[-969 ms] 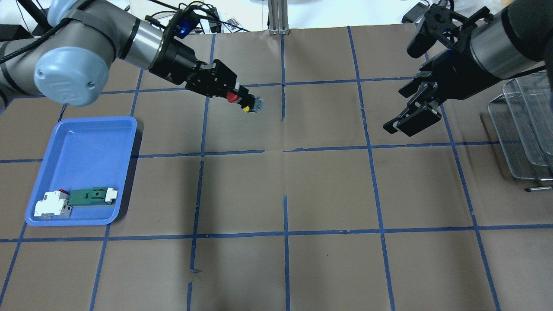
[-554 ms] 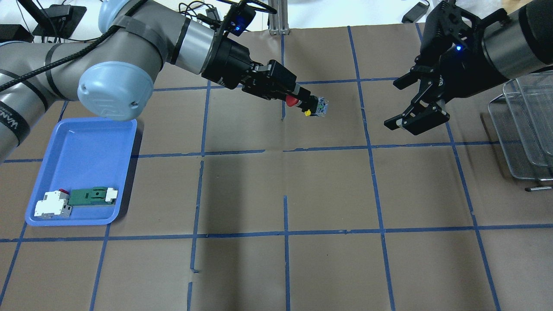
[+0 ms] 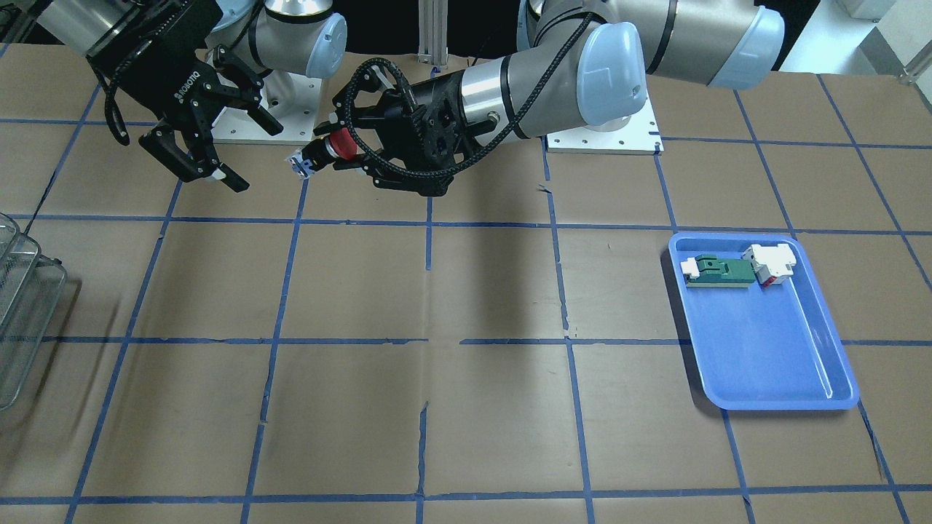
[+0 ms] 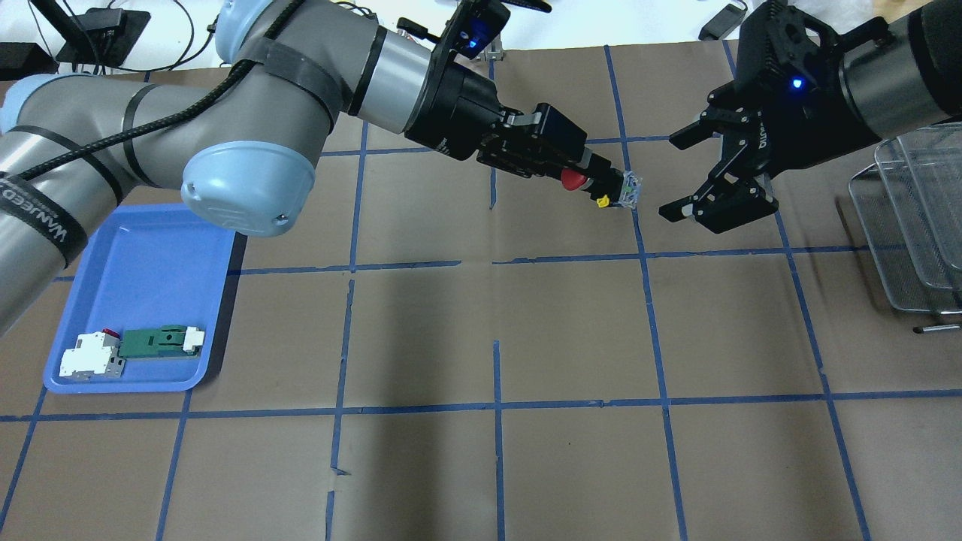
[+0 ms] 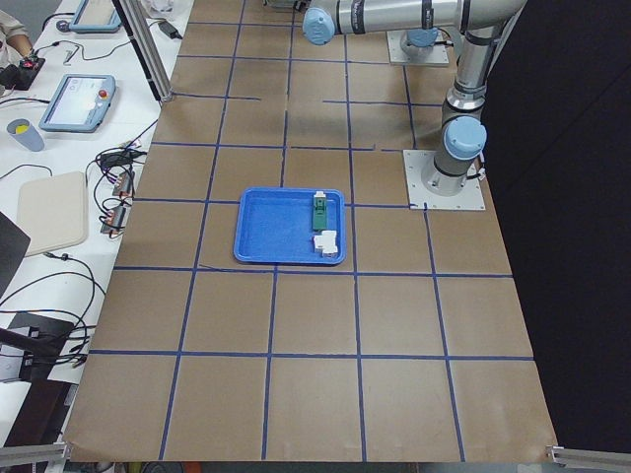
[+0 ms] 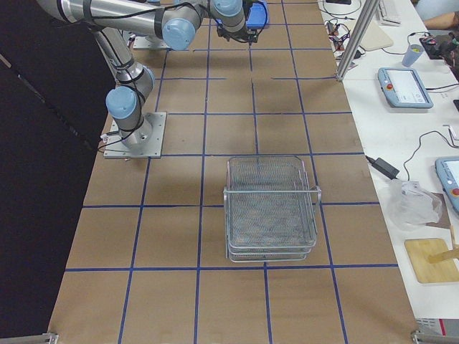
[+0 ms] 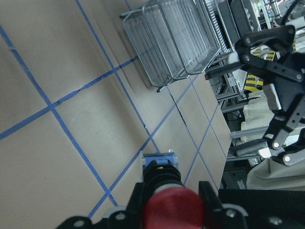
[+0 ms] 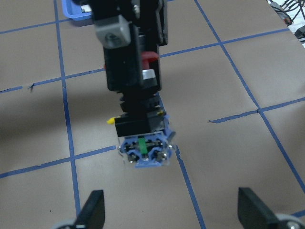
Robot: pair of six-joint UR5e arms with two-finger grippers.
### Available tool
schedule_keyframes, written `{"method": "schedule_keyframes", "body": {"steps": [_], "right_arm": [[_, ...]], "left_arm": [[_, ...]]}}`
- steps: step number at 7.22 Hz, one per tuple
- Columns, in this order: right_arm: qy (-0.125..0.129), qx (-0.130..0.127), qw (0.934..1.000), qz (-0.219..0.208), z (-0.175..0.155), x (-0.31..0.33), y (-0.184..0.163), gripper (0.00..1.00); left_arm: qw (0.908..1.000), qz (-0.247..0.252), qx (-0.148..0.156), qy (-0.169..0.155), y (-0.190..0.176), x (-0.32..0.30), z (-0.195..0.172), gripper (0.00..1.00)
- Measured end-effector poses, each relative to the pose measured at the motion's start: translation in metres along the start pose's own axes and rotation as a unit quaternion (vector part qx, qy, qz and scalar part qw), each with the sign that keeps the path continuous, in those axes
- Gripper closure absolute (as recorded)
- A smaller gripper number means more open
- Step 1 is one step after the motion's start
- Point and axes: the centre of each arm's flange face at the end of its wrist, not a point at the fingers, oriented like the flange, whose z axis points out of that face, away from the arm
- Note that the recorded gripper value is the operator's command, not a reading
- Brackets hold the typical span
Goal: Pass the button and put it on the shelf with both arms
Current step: 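Carry the red button toward the right gripper while the right gripper approaches, then align the open right gripper around the button's black body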
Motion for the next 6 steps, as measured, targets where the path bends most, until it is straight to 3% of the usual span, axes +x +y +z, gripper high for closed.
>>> {"method": "schedule_keyframes", "body": {"steps": [3,6], "right_arm": [[-0.003,0.004,0.9999,-0.01,-0.006,-0.016,-0.005,0.02],[0.014,0.009,0.9987,-0.049,-0.019,-0.032,-0.016,0.02]], "left_arm": [[0.9996,-0.024,0.013,0.006,-0.004,0.005,0.003,1.0],[0.9993,-0.033,0.014,0.007,-0.003,0.011,0.003,1.0]]}}
